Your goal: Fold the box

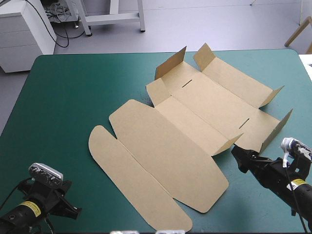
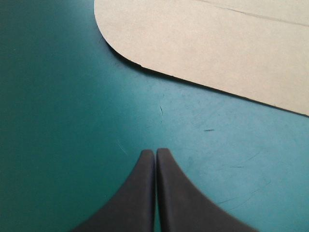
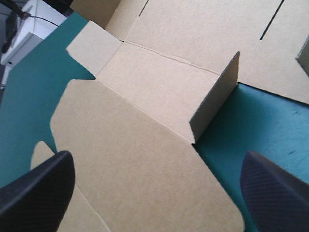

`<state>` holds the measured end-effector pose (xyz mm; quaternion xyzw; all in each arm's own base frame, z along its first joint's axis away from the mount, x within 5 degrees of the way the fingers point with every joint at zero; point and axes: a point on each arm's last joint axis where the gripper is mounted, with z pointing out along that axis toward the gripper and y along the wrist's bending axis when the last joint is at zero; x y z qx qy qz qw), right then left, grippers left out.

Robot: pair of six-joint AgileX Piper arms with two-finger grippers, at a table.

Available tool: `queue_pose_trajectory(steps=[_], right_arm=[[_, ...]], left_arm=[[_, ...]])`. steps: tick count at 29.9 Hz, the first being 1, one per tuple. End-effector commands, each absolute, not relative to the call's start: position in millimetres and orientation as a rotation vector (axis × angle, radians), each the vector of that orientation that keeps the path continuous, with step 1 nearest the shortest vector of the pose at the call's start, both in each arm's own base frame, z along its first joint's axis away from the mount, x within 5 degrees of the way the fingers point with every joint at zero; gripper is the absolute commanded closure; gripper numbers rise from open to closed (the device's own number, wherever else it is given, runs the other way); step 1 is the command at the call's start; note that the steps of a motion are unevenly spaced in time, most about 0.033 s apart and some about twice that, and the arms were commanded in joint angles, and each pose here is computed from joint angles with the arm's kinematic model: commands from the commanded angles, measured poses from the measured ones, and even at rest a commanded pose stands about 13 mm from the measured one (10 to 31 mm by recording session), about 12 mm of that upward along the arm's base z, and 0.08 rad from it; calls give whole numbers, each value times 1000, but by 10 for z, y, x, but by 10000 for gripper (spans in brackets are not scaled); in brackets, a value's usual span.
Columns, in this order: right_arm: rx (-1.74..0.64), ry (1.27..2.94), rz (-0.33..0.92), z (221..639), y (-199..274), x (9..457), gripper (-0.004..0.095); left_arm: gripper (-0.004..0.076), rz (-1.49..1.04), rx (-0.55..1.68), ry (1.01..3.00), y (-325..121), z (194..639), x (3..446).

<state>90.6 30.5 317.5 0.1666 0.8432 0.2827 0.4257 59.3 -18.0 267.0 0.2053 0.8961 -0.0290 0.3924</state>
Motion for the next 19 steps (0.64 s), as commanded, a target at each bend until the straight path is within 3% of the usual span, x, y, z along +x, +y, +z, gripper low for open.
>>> queue_pose_trajectory(steps=[1, 9, 19], right_arm=[[499, 1998, 810, 3344, 318, 942, 54], [689, 2056, 894, 3265, 328, 1078, 54], [925, 2147, 946, 3020, 338, 1579, 54]], left_arm=[[734, -96, 506, 2208, -204, 2780, 631], [734, -101, 506, 2211, -206, 2778, 629], [734, -100, 506, 2215, -205, 2775, 626]])
